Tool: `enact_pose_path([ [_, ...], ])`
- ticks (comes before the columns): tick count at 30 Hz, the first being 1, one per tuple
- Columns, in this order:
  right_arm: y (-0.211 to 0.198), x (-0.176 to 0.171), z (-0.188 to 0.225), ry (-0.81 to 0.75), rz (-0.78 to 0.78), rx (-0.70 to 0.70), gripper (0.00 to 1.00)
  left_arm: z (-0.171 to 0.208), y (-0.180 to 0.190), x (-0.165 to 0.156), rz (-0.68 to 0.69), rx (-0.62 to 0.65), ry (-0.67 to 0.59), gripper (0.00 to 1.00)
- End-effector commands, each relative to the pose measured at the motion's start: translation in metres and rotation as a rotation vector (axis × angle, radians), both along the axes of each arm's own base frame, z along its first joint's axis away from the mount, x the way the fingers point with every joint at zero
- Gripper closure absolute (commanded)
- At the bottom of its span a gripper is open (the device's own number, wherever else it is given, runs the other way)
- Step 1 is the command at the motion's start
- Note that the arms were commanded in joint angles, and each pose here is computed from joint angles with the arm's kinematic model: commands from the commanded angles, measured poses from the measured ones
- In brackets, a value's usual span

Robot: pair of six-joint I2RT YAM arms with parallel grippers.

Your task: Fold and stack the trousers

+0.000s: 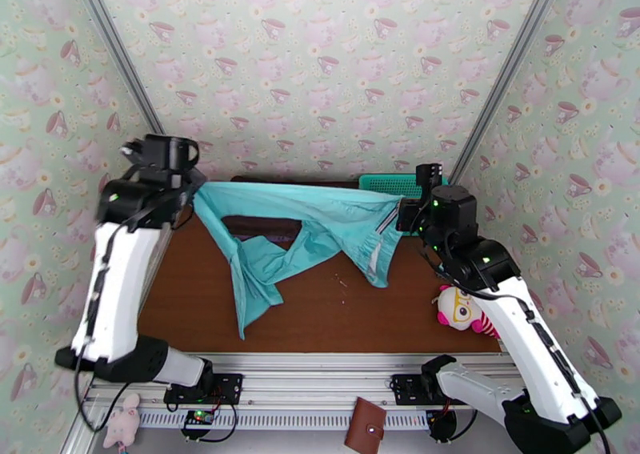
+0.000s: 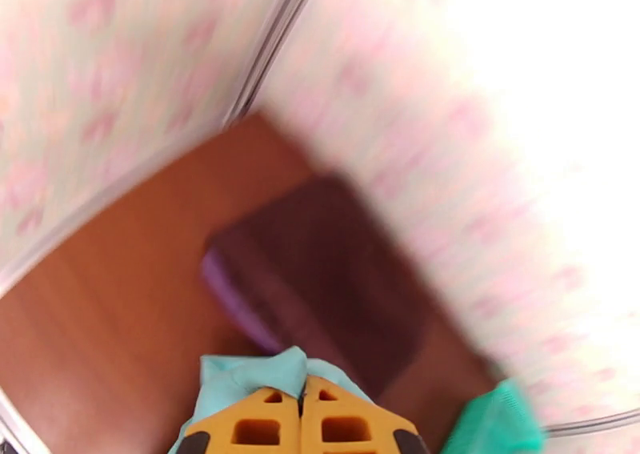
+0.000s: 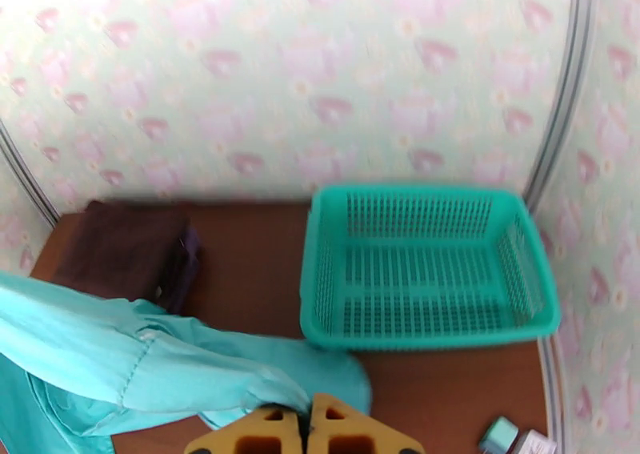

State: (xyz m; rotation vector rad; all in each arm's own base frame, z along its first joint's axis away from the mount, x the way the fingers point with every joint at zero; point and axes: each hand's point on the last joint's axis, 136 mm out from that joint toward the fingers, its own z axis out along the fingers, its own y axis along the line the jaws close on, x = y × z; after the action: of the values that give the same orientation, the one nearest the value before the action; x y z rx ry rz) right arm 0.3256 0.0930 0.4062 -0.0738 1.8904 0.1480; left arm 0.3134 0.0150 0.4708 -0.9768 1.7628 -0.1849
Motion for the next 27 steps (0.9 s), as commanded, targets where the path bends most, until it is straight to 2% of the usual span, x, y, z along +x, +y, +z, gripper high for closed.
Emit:
enact_pose_path([
  [1, -0.046, -0.006, -0.002, -0.019, -0.204, -0.095, 1.00, -0.013, 0.035, -0.058, 0.154, 0.080, -0.007, 1.00],
  [5, -0.072, -0.009, -0.041, 0.052, -0.352, -0.142, 1.00, -0.147, -0.025, -0.067, 0.000, -0.120, 0.075, 1.00],
  [8, -0.093, -0.010, -0.062, 0.093, -0.451, -0.174, 1.00, -0.236, -0.089, -0.060, -0.192, -0.099, 0.153, 1.00],
  [10, -0.102, -0.009, -0.072, 0.114, -0.476, -0.175, 1.00, -0.264, -0.119, -0.059, -0.266, -0.020, 0.210, 1.00],
  [13, -0.110, -0.010, -0.084, 0.141, -0.495, -0.181, 1.00, -0.276, -0.156, -0.058, -0.366, 0.177, 0.259, 0.96],
  [16, -0.105, -0.013, -0.093, 0.149, -0.470, -0.153, 1.00, -0.283, -0.188, -0.060, -0.509, 0.341, 0.311, 0.77],
  [17, -0.103, -0.015, -0.095, 0.148, -0.456, -0.138, 1.00, -0.286, -0.195, -0.062, -0.553, 0.383, 0.319, 0.71],
  [20, -0.100, -0.020, -0.103, 0.162, -0.432, -0.123, 1.00, -0.294, -0.209, -0.067, -0.710, 0.451, 0.322, 0.65],
  [22, -0.099, -0.024, -0.107, 0.173, -0.425, -0.116, 1.00, -0.294, -0.206, -0.072, -0.761, 0.445, 0.306, 0.62],
  [23, -0.100, -0.025, -0.109, 0.179, -0.425, -0.115, 1.00, -0.290, -0.203, -0.074, -0.783, 0.445, 0.276, 0.57],
  [24, -0.099, -0.026, -0.112, 0.187, -0.422, -0.115, 1.00, -0.284, -0.193, -0.075, -0.756, 0.438, 0.247, 0.49],
  [27, -0.088, -0.028, -0.120, 0.219, -0.364, -0.076, 1.00, -0.281, -0.135, -0.068, -0.570, 0.344, 0.269, 0.44],
])
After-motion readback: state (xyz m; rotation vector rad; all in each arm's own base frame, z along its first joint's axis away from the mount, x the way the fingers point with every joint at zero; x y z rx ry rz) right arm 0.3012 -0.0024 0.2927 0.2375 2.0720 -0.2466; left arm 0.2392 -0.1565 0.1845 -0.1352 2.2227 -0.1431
